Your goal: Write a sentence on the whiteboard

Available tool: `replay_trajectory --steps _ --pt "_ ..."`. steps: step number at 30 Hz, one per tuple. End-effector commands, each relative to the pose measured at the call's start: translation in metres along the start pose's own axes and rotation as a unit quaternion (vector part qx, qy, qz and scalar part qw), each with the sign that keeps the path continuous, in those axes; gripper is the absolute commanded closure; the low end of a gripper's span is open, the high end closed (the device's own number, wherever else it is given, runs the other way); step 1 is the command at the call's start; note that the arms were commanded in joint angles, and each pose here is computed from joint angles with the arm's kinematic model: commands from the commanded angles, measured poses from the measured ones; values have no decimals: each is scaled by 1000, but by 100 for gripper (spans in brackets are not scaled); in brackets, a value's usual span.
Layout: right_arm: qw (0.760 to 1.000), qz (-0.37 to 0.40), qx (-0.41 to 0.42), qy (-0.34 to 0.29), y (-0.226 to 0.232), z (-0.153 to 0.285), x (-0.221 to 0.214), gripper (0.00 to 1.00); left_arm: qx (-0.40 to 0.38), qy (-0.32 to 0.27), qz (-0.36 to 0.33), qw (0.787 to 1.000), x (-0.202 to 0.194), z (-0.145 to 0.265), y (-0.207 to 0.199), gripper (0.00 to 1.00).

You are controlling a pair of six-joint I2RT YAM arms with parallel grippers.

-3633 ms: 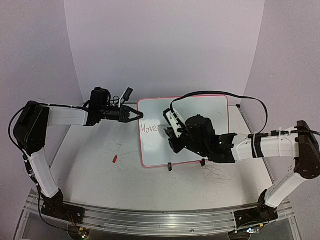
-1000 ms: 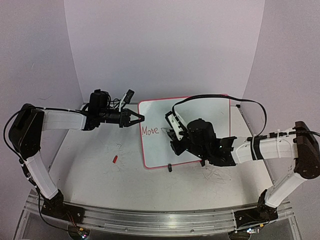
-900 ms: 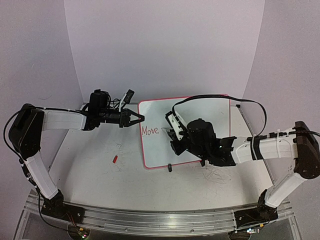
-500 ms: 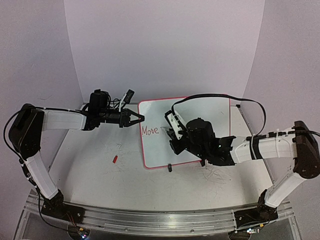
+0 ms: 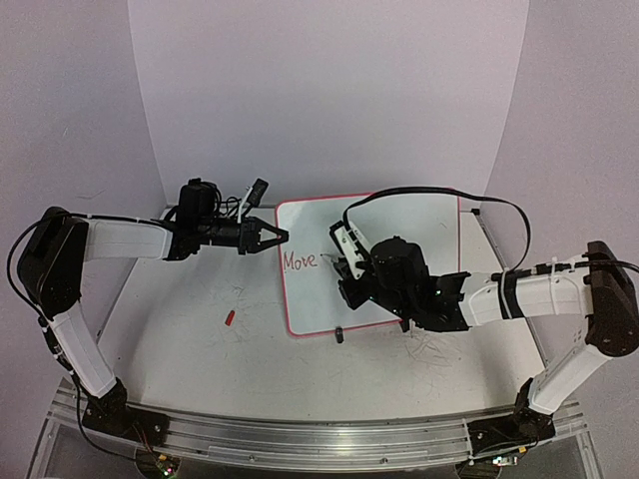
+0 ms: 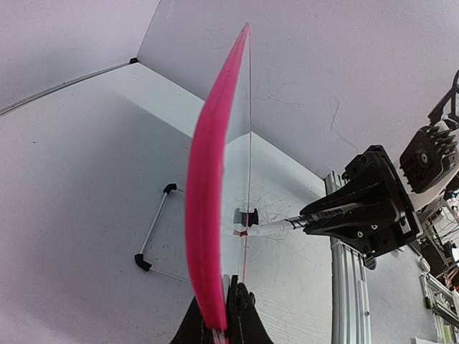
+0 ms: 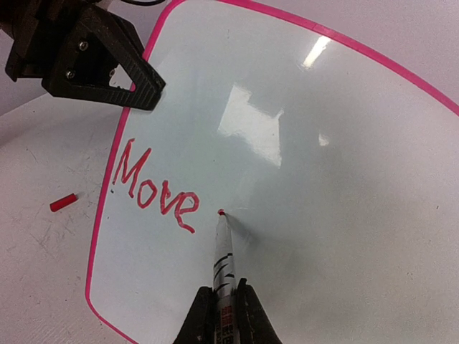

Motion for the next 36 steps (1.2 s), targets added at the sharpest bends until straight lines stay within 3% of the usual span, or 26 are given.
replay_trajectory --steps 1,36 --pt "1000 -11 -16 3 -4 -1 0 100 30 -7 -60 998 8 3 0 100" --pt "999 -16 -7 29 -5 6 -16 100 27 -7 -60 998 9 3 0 100"
Point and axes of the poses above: each gripper's point midway between its finger pads, its own z axis back along the fingers, its own y axis along the line the jaws close on, x = y × z, the point moved 5 cm from there along z, back along the fingers, and after that the axes turned 8 degrees about -z, right-handed, at the moved point
